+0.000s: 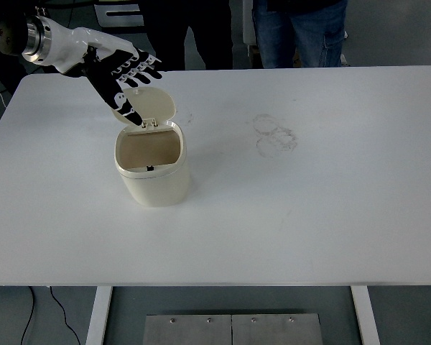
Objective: Close trash bin
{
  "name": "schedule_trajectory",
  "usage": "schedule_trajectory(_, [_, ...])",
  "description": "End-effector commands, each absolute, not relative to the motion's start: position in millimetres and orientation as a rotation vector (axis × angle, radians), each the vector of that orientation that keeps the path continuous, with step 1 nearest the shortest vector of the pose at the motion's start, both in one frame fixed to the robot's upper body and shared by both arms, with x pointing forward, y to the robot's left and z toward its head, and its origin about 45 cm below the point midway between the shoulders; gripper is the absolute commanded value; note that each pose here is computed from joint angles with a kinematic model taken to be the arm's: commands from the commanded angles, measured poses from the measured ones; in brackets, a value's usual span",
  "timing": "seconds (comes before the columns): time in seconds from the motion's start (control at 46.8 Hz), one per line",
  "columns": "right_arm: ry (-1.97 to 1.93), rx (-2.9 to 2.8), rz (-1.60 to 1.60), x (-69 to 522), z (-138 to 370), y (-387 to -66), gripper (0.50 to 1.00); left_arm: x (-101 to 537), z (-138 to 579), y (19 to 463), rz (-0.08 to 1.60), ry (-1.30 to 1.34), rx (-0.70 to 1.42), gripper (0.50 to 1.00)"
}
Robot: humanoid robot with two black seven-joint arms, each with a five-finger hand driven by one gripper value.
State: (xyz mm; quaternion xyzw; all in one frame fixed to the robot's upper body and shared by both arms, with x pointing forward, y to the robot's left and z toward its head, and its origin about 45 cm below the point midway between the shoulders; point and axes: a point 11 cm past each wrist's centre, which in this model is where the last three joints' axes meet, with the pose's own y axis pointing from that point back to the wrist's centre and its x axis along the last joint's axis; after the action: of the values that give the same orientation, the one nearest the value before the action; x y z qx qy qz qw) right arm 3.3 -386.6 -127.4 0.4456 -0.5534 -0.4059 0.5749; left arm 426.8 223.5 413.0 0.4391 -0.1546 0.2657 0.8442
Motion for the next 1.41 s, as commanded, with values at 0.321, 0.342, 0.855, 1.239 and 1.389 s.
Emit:
schedule_trajectory(0.321, [-1.298, 1.045, -0.95, 3.4, -127.4, -386.6, 0.989, 419.0, 401.3, 222.1, 0.535, -0.293, 0.998, 1.0])
schedule_trajectory(0.342, [-1.296, 1.045, -0.949, 3.4, -127.4, -386.6, 0.989, 418.9, 401.1, 221.5, 0.533, -0.294, 0.998, 1.0])
schedule_trajectory(0.855, [-1.296, 1.045, -0.949, 3.4, -127.4, -386.6, 0.989, 402.6, 389.2, 207.0, 0.469, -0.266, 1.025, 1.0])
schedule_trajectory(1.239, [-1.297, 1.043, -0.951, 3.3, -127.4, -386.6, 0.989, 390.7, 378.4, 205.1, 0.428, -0.248, 1.077, 1.0])
schedule_trajectory(1.389, [-1.297, 1.043, -0.951, 3.3, -127.4, -386.6, 0.991, 388.9, 375.9, 205.3, 0.422, -0.244, 1.083, 1.0])
